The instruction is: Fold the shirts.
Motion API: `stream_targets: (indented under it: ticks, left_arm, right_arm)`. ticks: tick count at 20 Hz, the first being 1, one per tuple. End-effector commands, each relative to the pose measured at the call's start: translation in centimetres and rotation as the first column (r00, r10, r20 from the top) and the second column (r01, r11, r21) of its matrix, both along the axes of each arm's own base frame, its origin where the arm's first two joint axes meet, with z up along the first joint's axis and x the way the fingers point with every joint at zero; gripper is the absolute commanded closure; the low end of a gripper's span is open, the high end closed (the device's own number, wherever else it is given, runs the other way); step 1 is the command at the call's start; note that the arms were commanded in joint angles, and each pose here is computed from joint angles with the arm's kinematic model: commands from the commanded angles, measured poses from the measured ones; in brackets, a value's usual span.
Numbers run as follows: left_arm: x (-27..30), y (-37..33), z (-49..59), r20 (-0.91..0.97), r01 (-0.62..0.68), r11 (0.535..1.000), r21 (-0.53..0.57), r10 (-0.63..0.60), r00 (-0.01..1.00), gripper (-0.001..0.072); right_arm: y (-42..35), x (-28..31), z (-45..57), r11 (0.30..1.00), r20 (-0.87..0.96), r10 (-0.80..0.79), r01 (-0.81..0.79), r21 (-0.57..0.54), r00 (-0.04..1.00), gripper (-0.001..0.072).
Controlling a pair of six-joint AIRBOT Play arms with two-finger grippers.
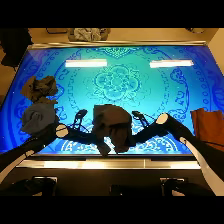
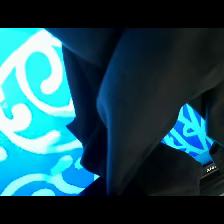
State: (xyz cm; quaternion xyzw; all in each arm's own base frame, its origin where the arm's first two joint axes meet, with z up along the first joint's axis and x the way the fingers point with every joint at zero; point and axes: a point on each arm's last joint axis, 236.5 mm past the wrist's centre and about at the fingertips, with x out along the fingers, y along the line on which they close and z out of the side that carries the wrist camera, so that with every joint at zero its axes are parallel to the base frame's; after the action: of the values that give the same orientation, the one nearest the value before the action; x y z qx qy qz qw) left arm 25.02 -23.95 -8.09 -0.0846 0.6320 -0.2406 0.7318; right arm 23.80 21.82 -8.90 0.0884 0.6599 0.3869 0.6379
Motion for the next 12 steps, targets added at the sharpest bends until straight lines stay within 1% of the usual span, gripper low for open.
stream_targets:
  ticks: [1,2,3,5,6,8,9,10,11,12]
  left_arm:
    - [0.7,-0.2,0.2,0.034,-0.014,1.000,-0.010,0.014,0.999,0.0674]
    - [0.8,-0.2,0.5,0.044,-0.014,1.000,-0.015,0.014,0.999,0.0676]
    - [1.1,-0.1,1.0,0.060,-0.015,1.000,-0.018,0.016,0.998,0.0677]
    - [2.7,0.5,3.3,0.136,-0.003,1.000,-0.010,0.004,0.991,0.0677]
    - [3.9,1.1,5.0,0.189,0.001,1.000,-0.002,-0.001,0.982,0.0678]
    - [7.1,2.7,10.6,0.340,-0.008,1.000,0.016,0.002,0.940,0.0678]
    - [9.0,4.1,14.5,0.435,-0.030,0.999,0.021,0.018,0.900,0.0678]
    - [10.6,5.5,19.0,0.531,-0.060,0.998,0.017,0.042,0.846,0.0678]
    - [12.0,7.1,24.5,0.635,-0.099,0.995,-0.004,0.079,0.768,0.0678]
    - [12.7,8.7,30.4,0.726,-0.135,0.990,-0.044,0.124,0.676,0.0678]
  right_arm:
    - [2.8,0.9,-1.8,0.998,0.010,-0.065,0.065,0.013,0.998,0.0092]
    - [2.8,1.1,-1.9,0.997,0.019,-0.072,0.072,0.011,0.997,0.0328]
    - [2.6,1.4,-1.9,0.997,0.028,-0.079,0.079,0.008,0.996,0.0671]
    - [1.5,2.7,-0.9,0.996,0.066,-0.088,0.088,0.006,0.994,0.0662]
    - [0.4,3.8,0.1,0.997,0.112,-0.079,0.081,-0.007,0.991,0.0662]
    - [-3.2,7.0,3.8,0.996,0.260,-0.050,0.068,-0.061,0.964,0.0662]
    - [-5.5,8.9,6.6,0.993,0.377,-0.001,0.046,-0.110,0.926,0.0662]
    - [-8.5,10.9,10.5,0.980,0.508,0.077,0.029,-0.197,0.858,0.0662]
    - [-12.0,12.6,14.8,0.952,0.613,0.128,0.077,-0.297,0.780,0.0662]
    - [-16.1,14.0,20.4,0.904,0.712,0.171,0.180,-0.388,0.681,0.0662]
